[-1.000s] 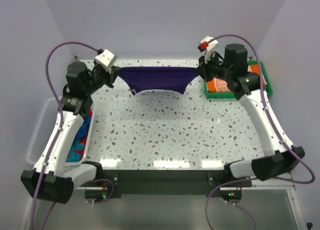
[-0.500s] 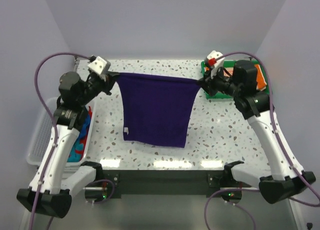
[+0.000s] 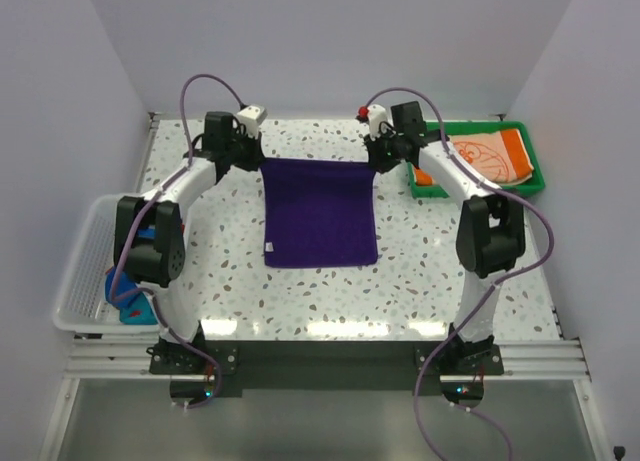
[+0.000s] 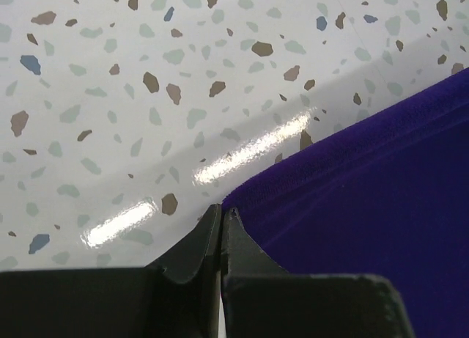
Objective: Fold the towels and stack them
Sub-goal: Fold the towel
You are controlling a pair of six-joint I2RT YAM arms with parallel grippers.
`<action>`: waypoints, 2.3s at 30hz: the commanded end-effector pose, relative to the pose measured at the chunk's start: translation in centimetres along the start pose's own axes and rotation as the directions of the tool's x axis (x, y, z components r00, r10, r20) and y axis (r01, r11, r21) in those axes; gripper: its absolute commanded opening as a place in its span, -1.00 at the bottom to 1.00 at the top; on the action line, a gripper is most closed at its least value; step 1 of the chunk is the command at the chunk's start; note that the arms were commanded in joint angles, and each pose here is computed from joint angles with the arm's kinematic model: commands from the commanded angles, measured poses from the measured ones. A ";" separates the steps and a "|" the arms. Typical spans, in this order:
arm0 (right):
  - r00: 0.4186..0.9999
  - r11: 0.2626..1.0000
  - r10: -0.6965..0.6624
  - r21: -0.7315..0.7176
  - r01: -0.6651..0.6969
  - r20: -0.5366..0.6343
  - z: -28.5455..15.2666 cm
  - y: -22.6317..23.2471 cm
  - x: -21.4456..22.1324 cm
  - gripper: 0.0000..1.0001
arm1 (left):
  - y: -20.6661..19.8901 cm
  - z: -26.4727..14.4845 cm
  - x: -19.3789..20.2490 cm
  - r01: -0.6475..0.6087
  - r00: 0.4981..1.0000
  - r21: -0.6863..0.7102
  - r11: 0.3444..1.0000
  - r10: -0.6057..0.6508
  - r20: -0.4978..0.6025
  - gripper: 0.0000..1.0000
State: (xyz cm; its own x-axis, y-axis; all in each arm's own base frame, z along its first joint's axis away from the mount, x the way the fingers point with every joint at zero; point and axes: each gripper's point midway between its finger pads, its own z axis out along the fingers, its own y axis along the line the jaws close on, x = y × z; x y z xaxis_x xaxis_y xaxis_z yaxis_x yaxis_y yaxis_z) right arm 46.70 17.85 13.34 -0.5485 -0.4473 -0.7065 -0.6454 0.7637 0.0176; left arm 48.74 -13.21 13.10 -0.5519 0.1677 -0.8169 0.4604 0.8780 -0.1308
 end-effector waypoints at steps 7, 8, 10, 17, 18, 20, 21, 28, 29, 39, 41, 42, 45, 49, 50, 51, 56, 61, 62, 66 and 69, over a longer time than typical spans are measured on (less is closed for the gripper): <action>0.996 0.996 -0.081 0.037 0.080 0.031 -2.7 -0.7 -1.6 -1.00 | -0.2 -1.8 -3.7 -0.019 0.994 0.005 1.000 0.018 0.105 -1.00; 0.997 0.997 -0.073 0.030 0.073 0.018 -2.8 -0.5 -1.1 -1.00 | -0.4 -2.0 -3.1 -0.006 0.996 0.010 1.000 0.005 0.087 -1.00; 0.998 0.998 -0.054 0.007 0.055 -0.031 -3.5 0.4 0.5 -1.00 | -0.6 -2.7 -2.2 0.017 0.998 -0.002 1.000 -0.017 0.066 -1.00; 0.994 0.996 0.080 -0.030 -0.082 -0.077 -5.8 3.1 3.6 -1.00 | -0.9 -5.8 2.9 0.132 0.989 -0.092 0.987 -0.137 -0.051 -1.00; 0.990 0.992 0.114 -0.040 -0.117 -0.080 -6.0 3.6 3.8 -1.00 | -1.1 -5.9 4.3 0.149 0.985 -0.099 0.984 -0.157 -0.075 -1.00; 0.984 0.986 0.144 -0.074 -0.152 -0.105 -6.3 4.7 4.8 -1.00 | -1.8 -6.8 5.0 0.174 0.980 -0.095 0.980 -0.182 -0.085 -1.00; 0.978 0.981 0.171 -0.075 -0.181 -0.118 -6.5 5.0 5.2 -1.00 | -2.1 -7.0 6.2 0.188 0.974 -0.099 0.977 -0.199 -0.108 -1.00; 0.936 0.941 0.311 -0.084 -0.327 -0.162 -7.3 7.3 7.9 -1.00 | -4.1 -8.9 9.4 0.272 0.943 -0.113 0.956 -0.288 -0.166 -1.00; 0.931 0.934 0.324 -0.099 -0.343 -0.168 -7.3 7.7 8.1 -1.00 | -4.5 -9.1 9.7 0.285 0.938 -0.111 0.952 -0.301 -0.171 -1.00; 0.885 0.897 0.396 -0.100 -0.430 -0.246 -5.5 9.4 12.3 -1.00 | -6.4 -8.5 14.2 0.318 0.909 -0.107 0.942 -0.335 -0.249 -1.00; 0.877 0.894 0.400 -0.095 -0.437 -0.266 -5.0 9.5 13.0 -1.00 | -6.6 -8.3 14.9 0.315 0.903 -0.110 0.943 -0.334 -0.270 -1.00; 0.875 0.894 0.401 -0.093 -0.439 -0.273 -4.9 9.5 13.2 -1.00 | -6.6 -8.2 15.0 0.314 0.902 -0.114 0.942 -0.334 -0.274 -1.00; 0.870 0.894 0.401 -0.088 -0.440 -0.287 -4.5 9.7 13.9 -1.00 | -6.7 -8.2 15.4 0.309 0.900 -0.125 0.943 -0.332 -0.282 -1.00; 0.862 0.891 0.402 -0.086 -0.446 -0.309 -4.0 10.2 14.5 -1.00 | -7.0 -8.1 15.9 0.308 0.897 -0.125 0.943 -0.332 -0.293 -1.00; 0.861 0.892 0.401 -0.080 -0.444 -0.313 -3.9 10.2 14.8 -1.00 | -7.2 -8.0 16.2 0.308 0.895 -0.120 0.944 -0.330 -0.301 -1.00; 0.861 0.895 0.395 -0.079 -0.440 -0.319 -3.7 10.4 14.9 -1.00 | -7.4 -8.0 16.3 0.304 0.895 -0.114 0.946 -0.324 -0.306 -0.99; 0.853 0.894 0.394 -0.073 -0.442 -0.343 -3.5 10.8 15.5 -1.00 | -7.8 -7.9 17.1 0.289 0.889 -0.116 0.950 -0.312 -0.335 -0.96; 0.850 0.894 0.396 -0.068 -0.444 -0.348 -4.1 11.1 15.5 -0.88 | -8.0 -8.2 16.8 0.288 0.892 -0.119 0.950 -0.311 -0.328 -0.75; 0.848 0.891 0.399 -0.072 -0.448 -0.349 -4.2 11.4 15.5 -0.78 | -8.4 -8.4 16.6 0.284 0.898 -0.110 0.952 -0.304 -0.318 -0.58; 0.854 0.895 0.385 -0.084 -0.438 -0.350 -5.2 12.8 15.7 -0.46 | -9.4 -9.4 16.4 0.302 0.900 -0.096 0.948 -0.317 -0.300 -0.25; 0.848 0.890 0.382 -0.100 -0.444 -0.366 -6.3 14.5 16.9 -0.36 | -10.2 -10.7 16.6 0.337 0.894 -0.090 0.937 -0.348 -0.281 -0.18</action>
State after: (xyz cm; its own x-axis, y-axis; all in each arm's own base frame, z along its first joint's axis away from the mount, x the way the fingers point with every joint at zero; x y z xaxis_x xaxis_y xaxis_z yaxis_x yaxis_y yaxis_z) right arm 26.37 18.16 4.94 -0.9109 -0.2639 -0.3172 -0.3803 0.8353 0.3970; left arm 28.34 -14.35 5.48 -0.8628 0.0151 -0.5054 0.2022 0.9264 -0.3176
